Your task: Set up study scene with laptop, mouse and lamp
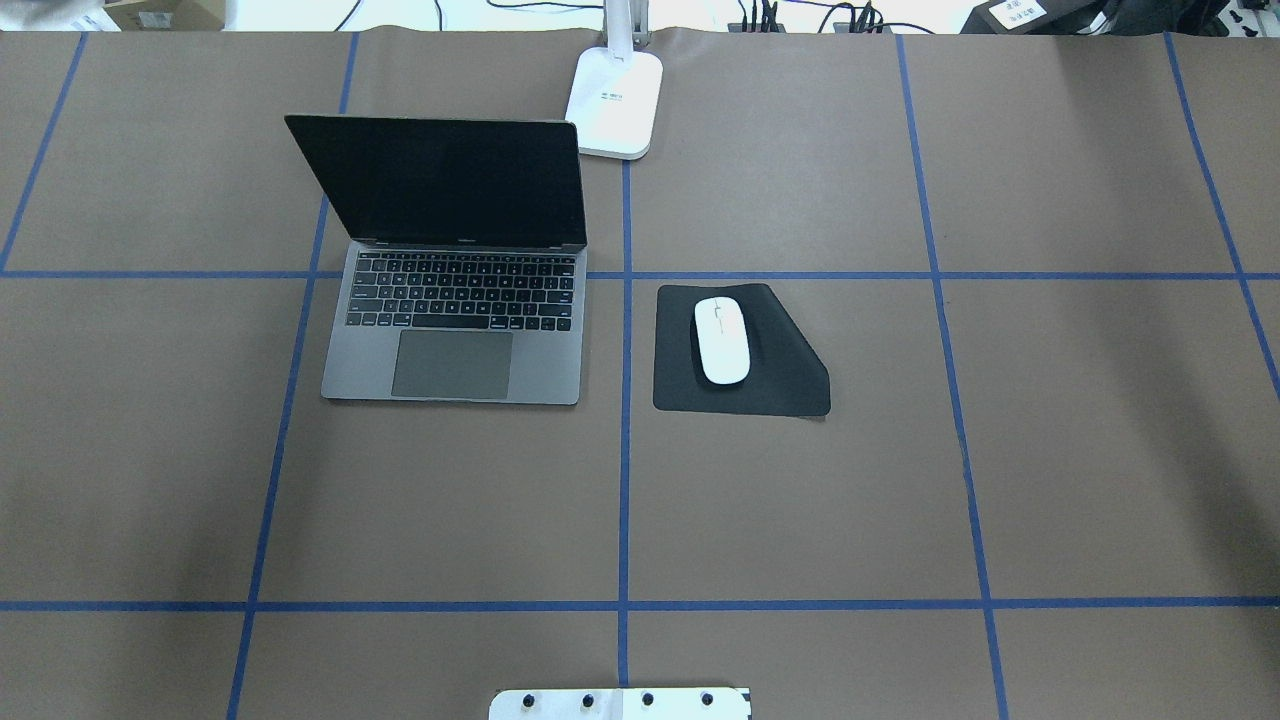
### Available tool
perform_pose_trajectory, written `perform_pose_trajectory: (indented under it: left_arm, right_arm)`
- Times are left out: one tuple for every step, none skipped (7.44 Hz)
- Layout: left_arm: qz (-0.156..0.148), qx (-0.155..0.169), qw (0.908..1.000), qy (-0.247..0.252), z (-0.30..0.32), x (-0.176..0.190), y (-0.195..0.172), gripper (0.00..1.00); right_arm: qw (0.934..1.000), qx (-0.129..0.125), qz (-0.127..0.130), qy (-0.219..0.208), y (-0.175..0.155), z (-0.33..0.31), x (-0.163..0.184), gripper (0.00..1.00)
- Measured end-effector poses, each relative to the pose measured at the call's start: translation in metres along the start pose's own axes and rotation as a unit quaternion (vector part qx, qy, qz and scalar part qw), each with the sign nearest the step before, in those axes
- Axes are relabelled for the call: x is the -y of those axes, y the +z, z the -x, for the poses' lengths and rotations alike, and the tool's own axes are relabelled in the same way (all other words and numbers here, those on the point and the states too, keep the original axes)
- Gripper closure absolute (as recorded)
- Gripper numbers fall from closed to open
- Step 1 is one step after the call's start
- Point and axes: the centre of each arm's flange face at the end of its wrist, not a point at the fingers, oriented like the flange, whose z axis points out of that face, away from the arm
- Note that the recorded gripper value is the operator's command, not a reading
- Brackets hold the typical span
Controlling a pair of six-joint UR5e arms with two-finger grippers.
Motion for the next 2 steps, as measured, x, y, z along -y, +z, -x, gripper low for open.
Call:
perform_pose_trajectory:
  left_arm:
    - [0.0,0.0,1.0,-0.001,0.0006,-0.0007,0.0003,0.01]
    - [0.0,0.0,1.0,-0.001,0.001,-0.001,0.0006,0.01]
  right_arm:
    - [1.0,0.0,-0.001,-0.001,-0.0006,0.0006,0.0007,0.0]
    - [1.0,0.0,-0.001,-0.002,-0.0013,0.0012,0.0015,0.0]
